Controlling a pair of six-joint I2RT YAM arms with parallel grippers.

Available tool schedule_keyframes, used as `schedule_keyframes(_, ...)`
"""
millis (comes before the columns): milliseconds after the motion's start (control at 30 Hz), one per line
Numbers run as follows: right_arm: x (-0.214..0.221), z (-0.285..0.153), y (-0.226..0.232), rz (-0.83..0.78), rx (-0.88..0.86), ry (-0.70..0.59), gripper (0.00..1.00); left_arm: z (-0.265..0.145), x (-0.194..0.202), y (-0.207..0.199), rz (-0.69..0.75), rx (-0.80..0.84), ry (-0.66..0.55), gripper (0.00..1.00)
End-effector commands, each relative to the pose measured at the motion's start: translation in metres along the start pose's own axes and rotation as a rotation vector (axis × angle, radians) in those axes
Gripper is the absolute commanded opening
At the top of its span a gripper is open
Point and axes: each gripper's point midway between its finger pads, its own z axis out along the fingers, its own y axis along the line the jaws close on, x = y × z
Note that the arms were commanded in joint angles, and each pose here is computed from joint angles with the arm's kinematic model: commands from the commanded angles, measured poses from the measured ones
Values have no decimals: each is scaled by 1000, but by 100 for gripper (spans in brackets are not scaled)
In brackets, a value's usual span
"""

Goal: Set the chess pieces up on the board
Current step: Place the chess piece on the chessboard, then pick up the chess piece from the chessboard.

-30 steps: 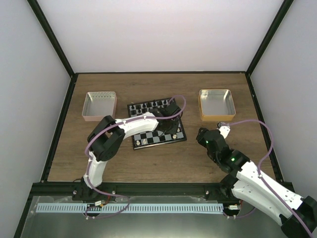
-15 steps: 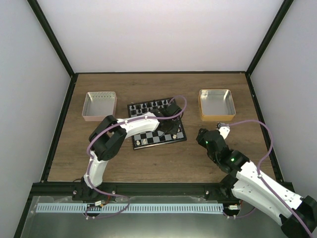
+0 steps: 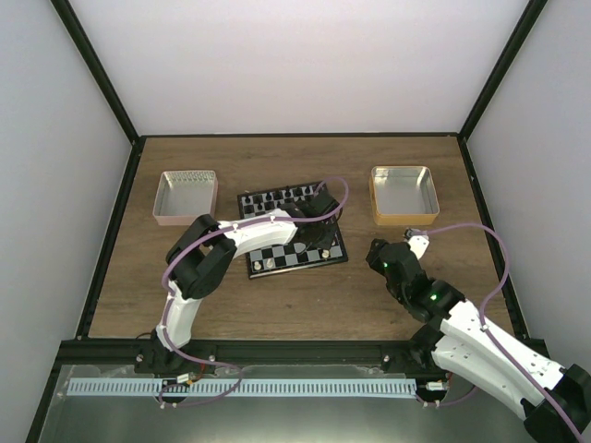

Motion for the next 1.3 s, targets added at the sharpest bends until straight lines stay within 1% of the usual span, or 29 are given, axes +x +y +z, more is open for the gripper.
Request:
schedule_keyframes(0, -3, 0, -6, -13, 25, -21, 59, 4, -2, -3, -5, 3, -13, 14)
schedule_keyframes(67, -3, 0, -6, -12, 23, -20, 59, 2, -3, -4, -4, 5, -16, 17)
schedule_keyframes(133, -4, -1, -5, -13, 20, -21, 59, -3, -7, -2, -18, -10, -25, 25)
schedule_keyframes(200, -4, -1, -5, -13, 22, -21, 59, -11, -11, -1, -27, -19, -41, 30)
schedule_keyframes(400, -3, 0, -5, -13, 21, -19, 59, -39, -29, 12, -47, -72, -116, 33)
schedule_keyframes(567, -3, -1, -5, -12, 19, -19, 59, -60, -40, 49, -80, -215, -179, 36)
schedule_keyframes(733, -3, -1, -5, -13, 18, -19, 59, -65, -38, 88, -146, -269, -175, 36)
schedule_keyframes(867, -2, -1, -5, -12, 16, -18, 59, -60, -37, 106, -188, -270, -154, 24)
schedule_keyframes(900, -2, 0, -5, -11, 14, -18, 59, -58, -38, 109, -194, -270, -150, 22)
schedule_keyframes(1267, -2, 1, -3, -16, 13, -16, 59, -34, -28, 130, -233, -295, -83, 24)
